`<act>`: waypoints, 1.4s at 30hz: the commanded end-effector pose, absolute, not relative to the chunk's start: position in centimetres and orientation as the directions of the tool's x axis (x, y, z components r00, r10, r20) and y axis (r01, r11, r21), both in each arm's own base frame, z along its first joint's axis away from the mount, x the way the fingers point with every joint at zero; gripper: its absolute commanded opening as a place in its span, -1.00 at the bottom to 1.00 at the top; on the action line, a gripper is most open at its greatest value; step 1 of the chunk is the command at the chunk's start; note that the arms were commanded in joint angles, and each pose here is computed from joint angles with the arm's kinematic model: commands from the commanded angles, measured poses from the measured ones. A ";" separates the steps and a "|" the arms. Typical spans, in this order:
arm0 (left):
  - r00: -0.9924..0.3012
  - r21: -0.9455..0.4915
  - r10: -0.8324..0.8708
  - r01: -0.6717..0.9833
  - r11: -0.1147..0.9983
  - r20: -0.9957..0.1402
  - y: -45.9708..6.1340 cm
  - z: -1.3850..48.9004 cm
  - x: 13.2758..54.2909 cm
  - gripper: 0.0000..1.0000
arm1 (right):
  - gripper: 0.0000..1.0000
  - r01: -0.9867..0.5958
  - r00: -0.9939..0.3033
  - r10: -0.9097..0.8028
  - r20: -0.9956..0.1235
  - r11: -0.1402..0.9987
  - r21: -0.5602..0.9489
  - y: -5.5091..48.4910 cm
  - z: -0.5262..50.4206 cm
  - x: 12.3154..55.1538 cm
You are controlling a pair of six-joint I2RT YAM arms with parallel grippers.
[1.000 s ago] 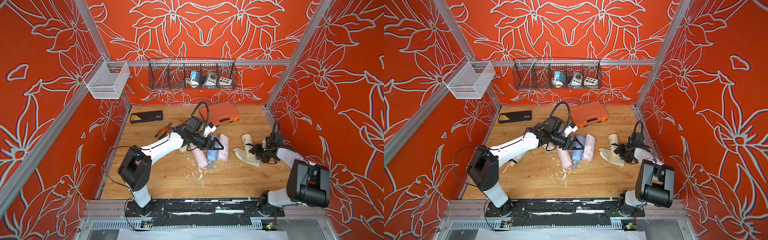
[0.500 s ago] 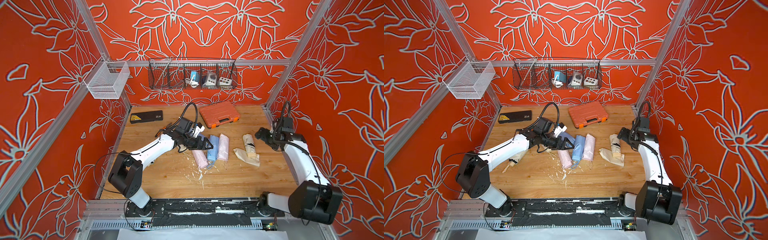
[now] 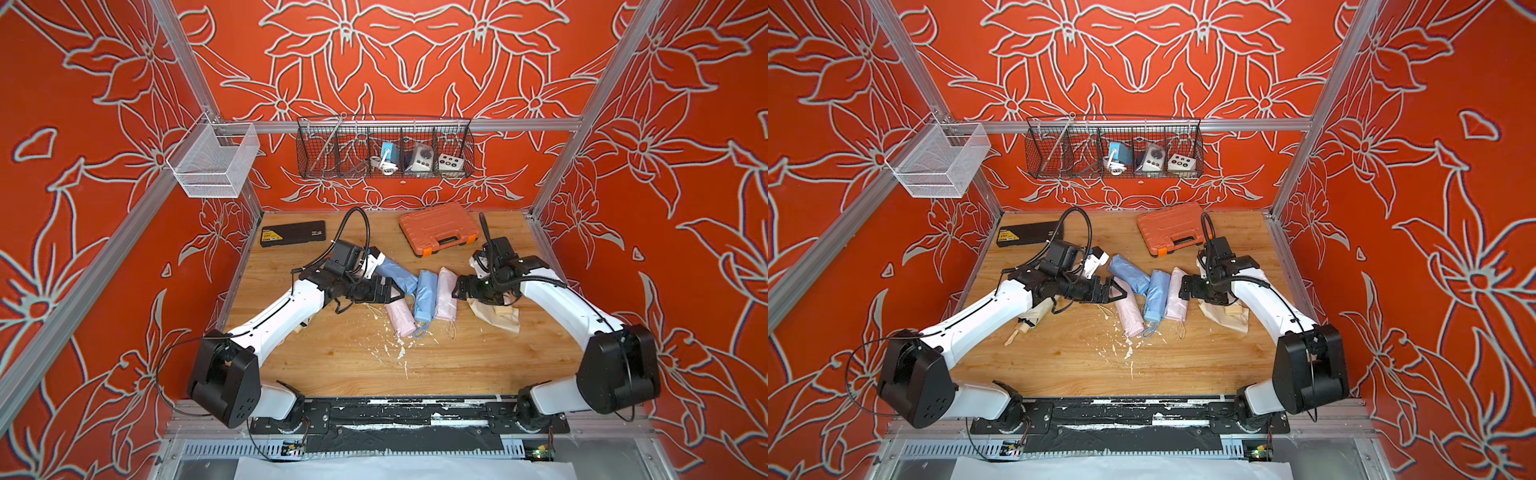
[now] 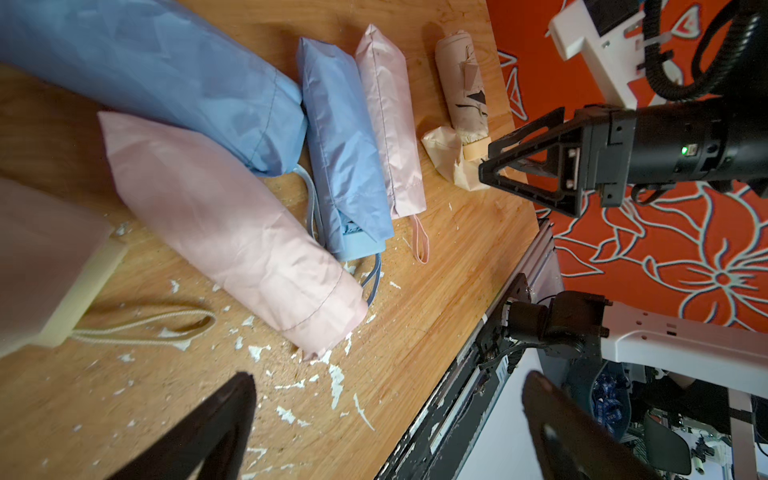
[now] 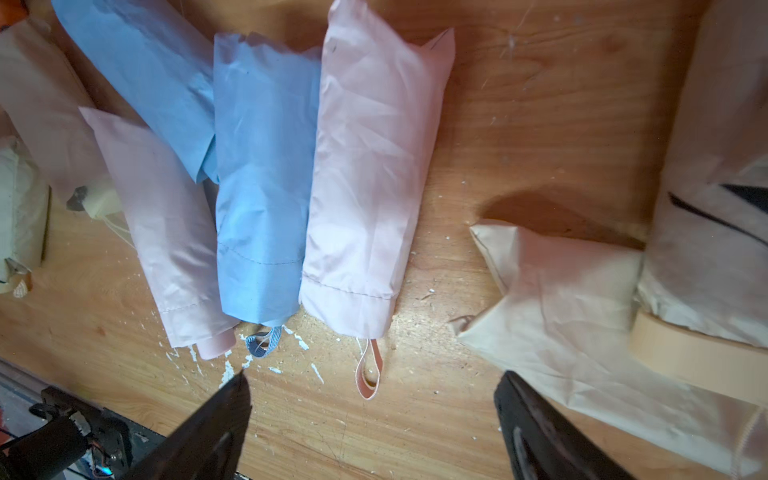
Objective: Take umbrellas out of sleeves
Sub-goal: Place the umbrella in the umbrella sleeve, then pick up the umbrella from the center of the board.
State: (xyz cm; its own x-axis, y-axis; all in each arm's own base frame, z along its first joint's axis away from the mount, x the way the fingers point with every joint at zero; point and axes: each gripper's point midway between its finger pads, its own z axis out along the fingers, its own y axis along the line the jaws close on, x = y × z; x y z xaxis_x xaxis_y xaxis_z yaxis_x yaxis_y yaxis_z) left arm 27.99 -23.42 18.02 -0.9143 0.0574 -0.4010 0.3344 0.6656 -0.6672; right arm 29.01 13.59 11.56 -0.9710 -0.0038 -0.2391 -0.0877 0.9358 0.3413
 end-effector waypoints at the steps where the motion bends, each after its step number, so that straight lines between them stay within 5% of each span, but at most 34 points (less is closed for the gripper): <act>1: -0.910 -0.661 0.061 0.342 0.668 -0.410 -22.4 17.9 26.9 0.97 | 0.95 -0.092 -0.978 -0.028 -0.206 0.946 0.309 13.9 10.0 29.1; 42: -0.928 -0.656 0.069 0.310 0.688 -0.366 -20.1 15.5 24.6 0.97 | 0.80 -0.118 -0.990 -0.119 -0.073 0.993 -0.023 14.4 3.2 33.2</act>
State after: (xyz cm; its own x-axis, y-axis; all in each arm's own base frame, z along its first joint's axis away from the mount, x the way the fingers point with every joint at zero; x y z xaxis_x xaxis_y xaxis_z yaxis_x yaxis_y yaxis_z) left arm 24.72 -20.15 15.44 -0.9298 0.0477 -0.3649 0.2929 0.6962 -0.6553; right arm 33.34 15.04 3.00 -0.9898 -0.1157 -0.0830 -0.1178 0.9928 0.0207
